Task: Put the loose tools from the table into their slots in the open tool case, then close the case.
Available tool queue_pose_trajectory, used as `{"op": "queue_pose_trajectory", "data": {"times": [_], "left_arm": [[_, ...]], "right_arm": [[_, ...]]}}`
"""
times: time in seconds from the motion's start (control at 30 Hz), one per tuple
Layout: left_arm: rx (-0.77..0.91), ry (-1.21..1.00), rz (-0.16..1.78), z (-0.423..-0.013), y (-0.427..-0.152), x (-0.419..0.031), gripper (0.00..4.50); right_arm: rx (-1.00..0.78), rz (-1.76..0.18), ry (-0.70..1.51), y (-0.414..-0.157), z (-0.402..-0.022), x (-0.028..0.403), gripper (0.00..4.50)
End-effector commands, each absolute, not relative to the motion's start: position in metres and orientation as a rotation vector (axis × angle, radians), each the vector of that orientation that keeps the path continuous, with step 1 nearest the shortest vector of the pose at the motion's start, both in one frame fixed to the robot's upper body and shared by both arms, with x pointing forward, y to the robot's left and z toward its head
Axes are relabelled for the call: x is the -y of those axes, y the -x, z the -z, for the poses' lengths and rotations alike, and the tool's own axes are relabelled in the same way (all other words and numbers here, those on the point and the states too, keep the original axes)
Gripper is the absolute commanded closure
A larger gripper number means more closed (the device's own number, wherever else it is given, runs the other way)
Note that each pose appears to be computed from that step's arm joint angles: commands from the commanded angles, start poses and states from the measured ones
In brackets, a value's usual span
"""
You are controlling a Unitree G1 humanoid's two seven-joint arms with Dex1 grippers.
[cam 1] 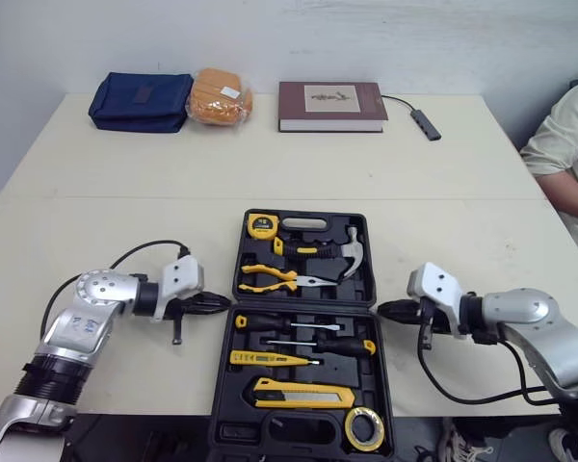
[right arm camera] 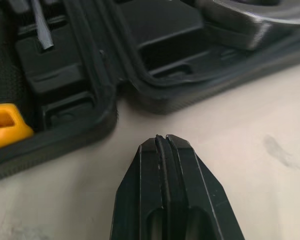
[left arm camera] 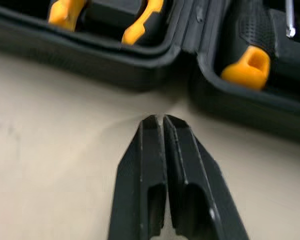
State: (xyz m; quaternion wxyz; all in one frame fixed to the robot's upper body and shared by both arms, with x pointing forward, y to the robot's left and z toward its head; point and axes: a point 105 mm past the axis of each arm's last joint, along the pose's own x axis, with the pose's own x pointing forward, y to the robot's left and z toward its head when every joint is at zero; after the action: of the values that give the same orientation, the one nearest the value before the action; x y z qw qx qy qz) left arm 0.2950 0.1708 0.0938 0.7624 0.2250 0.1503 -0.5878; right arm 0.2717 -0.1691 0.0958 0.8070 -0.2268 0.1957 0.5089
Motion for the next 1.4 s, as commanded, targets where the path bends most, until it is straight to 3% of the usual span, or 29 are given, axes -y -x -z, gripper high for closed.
{"op": "queue_pose_trajectory", "data": {"times": [0.03,0.3,0.57,0.7,0.97,1.2,1.23,1.3,1.4], "left_arm": [[-0.292,-0.503,1.294,-0.095,-0.298,-0.159,4.43],[-0.287,-0.457,1.279,-0.101,-0.307,-0.149,4.43],[-0.293,-0.495,1.198,-0.096,-0.340,-0.147,4.43],[-0.300,-0.512,1.182,-0.094,-0.350,-0.146,4.43],[-0.310,-0.500,1.177,-0.090,-0.347,-0.149,4.43],[-0.350,-0.451,0.999,-0.106,-0.340,-0.194,4.43],[-0.358,-0.420,0.977,-0.111,-0.337,-0.201,4.04],[-0.367,-0.320,0.923,-0.128,-0.333,-0.209,3.56],[-0.384,-0.209,0.876,-0.147,-0.328,-0.208,2.20]], "right_arm": [[-0.379,-1.134,0.512,-0.272,-0.102,0.157,4.50],[-0.358,-1.092,0.569,-0.298,-0.115,0.160,4.50],[-0.367,-1.064,0.607,-0.329,-0.120,0.165,4.50],[-0.367,-1.056,0.616,-0.333,-0.119,0.166,4.50],[-0.340,-0.980,0.697,-0.340,-0.121,0.181,4.50],[-0.387,-0.867,0.683,-0.321,-0.122,0.211,4.50],[-0.394,-0.850,0.670,-0.317,-0.124,0.215,3.99],[-0.412,-0.812,0.590,-0.311,-0.130,0.221,3.41],[-0.413,-0.778,0.450,-0.306,-0.145,0.220,1.95]]}}
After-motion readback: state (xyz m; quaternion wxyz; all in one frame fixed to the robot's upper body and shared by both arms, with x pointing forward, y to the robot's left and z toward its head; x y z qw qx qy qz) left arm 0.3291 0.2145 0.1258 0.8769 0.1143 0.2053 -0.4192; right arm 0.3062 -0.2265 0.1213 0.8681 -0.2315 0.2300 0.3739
